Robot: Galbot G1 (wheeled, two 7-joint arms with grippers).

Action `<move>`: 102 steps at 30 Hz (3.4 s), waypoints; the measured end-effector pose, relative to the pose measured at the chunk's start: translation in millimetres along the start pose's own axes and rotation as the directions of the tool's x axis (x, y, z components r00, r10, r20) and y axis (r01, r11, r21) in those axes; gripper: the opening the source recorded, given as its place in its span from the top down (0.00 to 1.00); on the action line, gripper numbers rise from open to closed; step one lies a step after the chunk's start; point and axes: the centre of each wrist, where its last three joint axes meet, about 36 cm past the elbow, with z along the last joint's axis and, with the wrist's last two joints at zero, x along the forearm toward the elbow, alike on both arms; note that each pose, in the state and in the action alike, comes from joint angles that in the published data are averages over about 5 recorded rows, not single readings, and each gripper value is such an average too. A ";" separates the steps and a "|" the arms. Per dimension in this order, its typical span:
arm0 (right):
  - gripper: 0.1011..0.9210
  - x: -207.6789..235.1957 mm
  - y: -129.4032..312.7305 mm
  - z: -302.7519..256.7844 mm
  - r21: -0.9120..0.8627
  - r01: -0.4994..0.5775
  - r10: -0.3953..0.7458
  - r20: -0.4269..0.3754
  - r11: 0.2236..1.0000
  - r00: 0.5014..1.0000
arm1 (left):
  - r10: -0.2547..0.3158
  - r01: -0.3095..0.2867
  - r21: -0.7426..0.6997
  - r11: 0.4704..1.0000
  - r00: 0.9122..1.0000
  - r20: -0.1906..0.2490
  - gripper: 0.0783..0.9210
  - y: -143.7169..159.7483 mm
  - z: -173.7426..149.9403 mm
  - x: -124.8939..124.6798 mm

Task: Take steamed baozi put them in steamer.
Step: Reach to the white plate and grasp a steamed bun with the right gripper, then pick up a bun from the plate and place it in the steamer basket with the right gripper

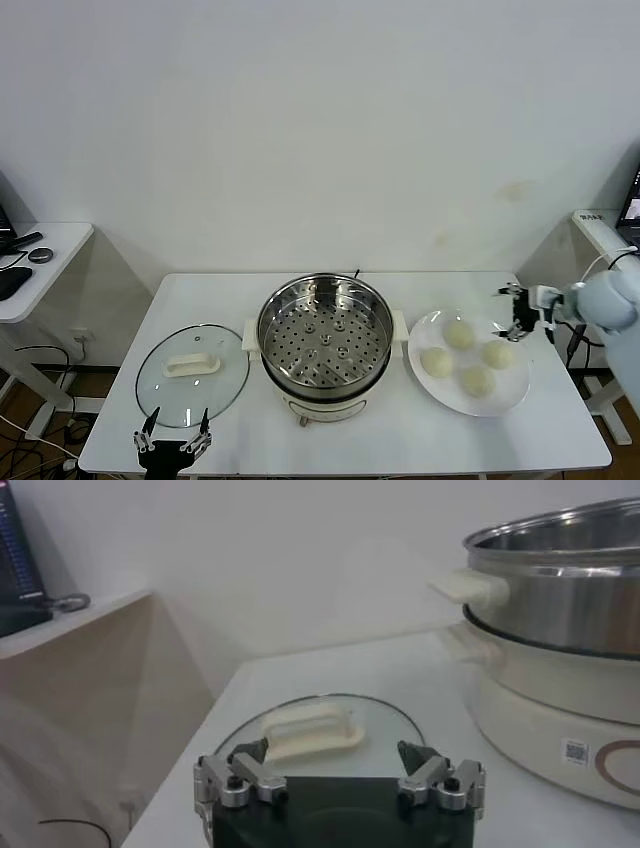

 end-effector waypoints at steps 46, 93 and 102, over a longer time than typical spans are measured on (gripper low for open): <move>0.14 -125.2 -45.9 -40.0 0.096 0.282 -0.268 -0.136 0.955 0.954 | 0.000 0.000 -0.001 1.000 1.000 -0.011 0.12 6.3 0.7 -4.7; 0.47 25.0 -200.4 -364.3 0.924 0.038 -0.413 0.133 0.380 0.901 | -0.021 0.020 0.062 0.998 1.000 0.014 0.12 -0.7 -13.1 -6.0; 0.48 -4.5 -165.7 -409.7 0.988 0.076 -0.415 -0.013 0.136 0.910 | -0.035 0.034 0.084 0.996 0.999 0.012 0.12 -2.3 -13.8 -5.0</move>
